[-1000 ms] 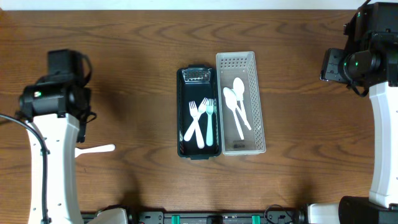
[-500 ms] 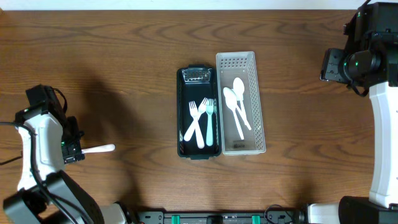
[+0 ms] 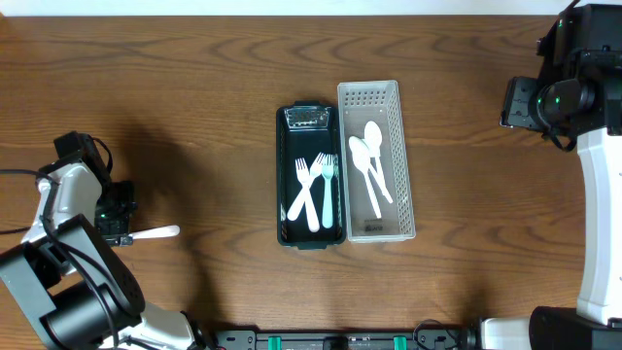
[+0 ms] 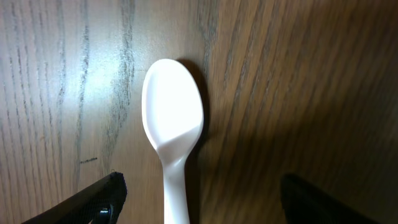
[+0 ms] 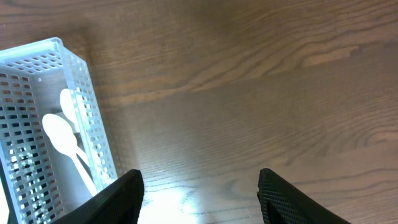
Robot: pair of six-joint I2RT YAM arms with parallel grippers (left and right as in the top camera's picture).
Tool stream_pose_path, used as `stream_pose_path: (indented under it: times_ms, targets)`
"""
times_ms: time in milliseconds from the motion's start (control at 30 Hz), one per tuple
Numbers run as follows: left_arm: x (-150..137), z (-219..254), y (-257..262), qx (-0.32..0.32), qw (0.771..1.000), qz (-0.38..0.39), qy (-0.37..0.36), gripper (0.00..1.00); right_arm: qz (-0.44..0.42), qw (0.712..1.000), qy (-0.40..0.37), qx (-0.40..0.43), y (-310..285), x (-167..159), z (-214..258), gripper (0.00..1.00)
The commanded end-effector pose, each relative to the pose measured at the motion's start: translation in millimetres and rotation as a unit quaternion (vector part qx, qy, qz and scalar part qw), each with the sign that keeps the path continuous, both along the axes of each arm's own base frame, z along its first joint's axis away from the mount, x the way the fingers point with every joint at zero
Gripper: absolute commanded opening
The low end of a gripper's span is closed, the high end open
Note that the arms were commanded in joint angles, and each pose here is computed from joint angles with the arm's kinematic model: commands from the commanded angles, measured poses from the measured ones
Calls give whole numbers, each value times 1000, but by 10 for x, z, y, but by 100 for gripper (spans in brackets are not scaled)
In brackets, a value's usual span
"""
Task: Pack container
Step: 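Move the left gripper back to the white spoon and grasp it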
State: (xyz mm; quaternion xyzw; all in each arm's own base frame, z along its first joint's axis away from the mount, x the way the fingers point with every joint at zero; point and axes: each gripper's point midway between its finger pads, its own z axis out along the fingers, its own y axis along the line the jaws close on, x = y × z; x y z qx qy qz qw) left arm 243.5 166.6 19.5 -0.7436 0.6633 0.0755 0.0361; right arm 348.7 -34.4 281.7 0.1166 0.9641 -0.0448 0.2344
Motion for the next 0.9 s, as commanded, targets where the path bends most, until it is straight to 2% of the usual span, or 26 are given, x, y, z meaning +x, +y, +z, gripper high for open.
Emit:
stream_pose_path:
  times_ms: [0, 567, 633, 700, 767, 867]
  targets:
    - [-45, -54, 1, -3, 1000, -19, 12, 82, -1, 1000, 3, -6, -52, 1, -9, 62]
    - [-203, -488, -200, -24, 999, -20, -9, 82, -1, 1000, 3, -6, -51, 0, -10, 62]
    - [-205, -488, -202, -25, 999, -20, -9, 73, -1, 1000, 4, -6, -51, -1, -10, 63]
    - [-214, -489, -207, -26, 999, -20, -7, 60, -1, 1000, 5, -6, -51, -7, -13, 62]
    - [-229, -489, -216, -28, 999, -20, -4, 54, -1, 1000, 6, -6, -51, -12, -15, 63]
    - [-244, -489, -224, -29, 999, -20, -1, 38, -1, 1000, 7, -6, -50, -18, -18, 62]
